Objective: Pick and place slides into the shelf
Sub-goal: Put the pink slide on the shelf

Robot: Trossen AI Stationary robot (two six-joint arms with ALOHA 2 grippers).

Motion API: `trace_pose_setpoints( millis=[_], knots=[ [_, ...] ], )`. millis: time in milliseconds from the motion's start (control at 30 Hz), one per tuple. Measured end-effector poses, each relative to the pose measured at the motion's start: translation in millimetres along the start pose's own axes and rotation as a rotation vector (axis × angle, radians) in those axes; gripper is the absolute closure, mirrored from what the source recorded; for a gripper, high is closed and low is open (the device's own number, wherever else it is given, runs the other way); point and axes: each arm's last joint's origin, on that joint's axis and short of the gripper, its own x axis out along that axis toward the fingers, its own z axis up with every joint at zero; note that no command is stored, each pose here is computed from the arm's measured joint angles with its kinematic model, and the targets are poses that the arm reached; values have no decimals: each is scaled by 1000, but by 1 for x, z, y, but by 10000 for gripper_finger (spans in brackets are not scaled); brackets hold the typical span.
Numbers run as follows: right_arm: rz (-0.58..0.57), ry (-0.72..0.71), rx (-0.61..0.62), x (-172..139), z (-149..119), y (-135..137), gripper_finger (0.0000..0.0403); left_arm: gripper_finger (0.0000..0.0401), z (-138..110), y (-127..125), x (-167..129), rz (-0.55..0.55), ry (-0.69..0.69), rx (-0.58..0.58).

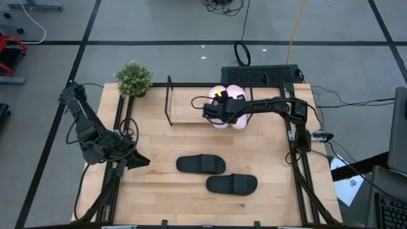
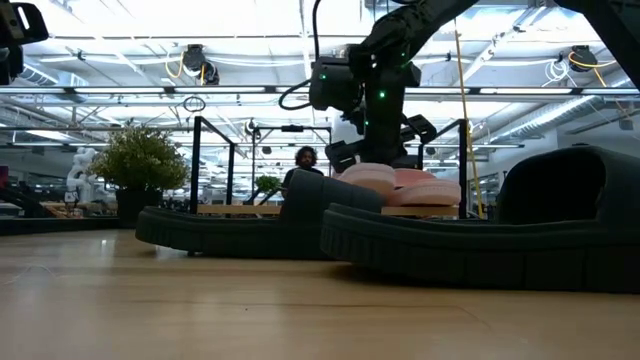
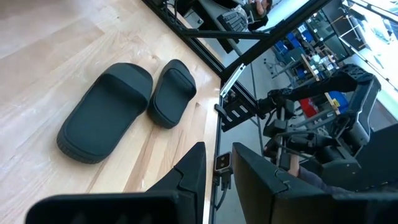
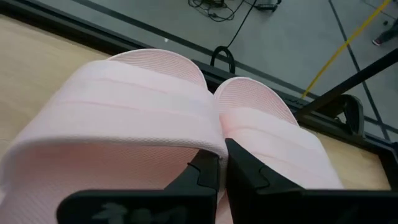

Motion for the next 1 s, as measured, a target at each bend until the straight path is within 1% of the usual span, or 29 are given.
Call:
trace_pose_setpoints(
  millis=[433, 700, 1000],
  knots=[
    [15, -46, -15, 5, 7, 3, 402, 327, 0, 0, 0, 0, 0, -8],
    [-4, -34, -18, 13, 12, -1, 402, 327, 0, 0, 0, 0, -1, -8],
    [8, -20, -30, 14, 11, -1, 402, 327, 0, 0, 0, -1, -1, -8]
  ],
)
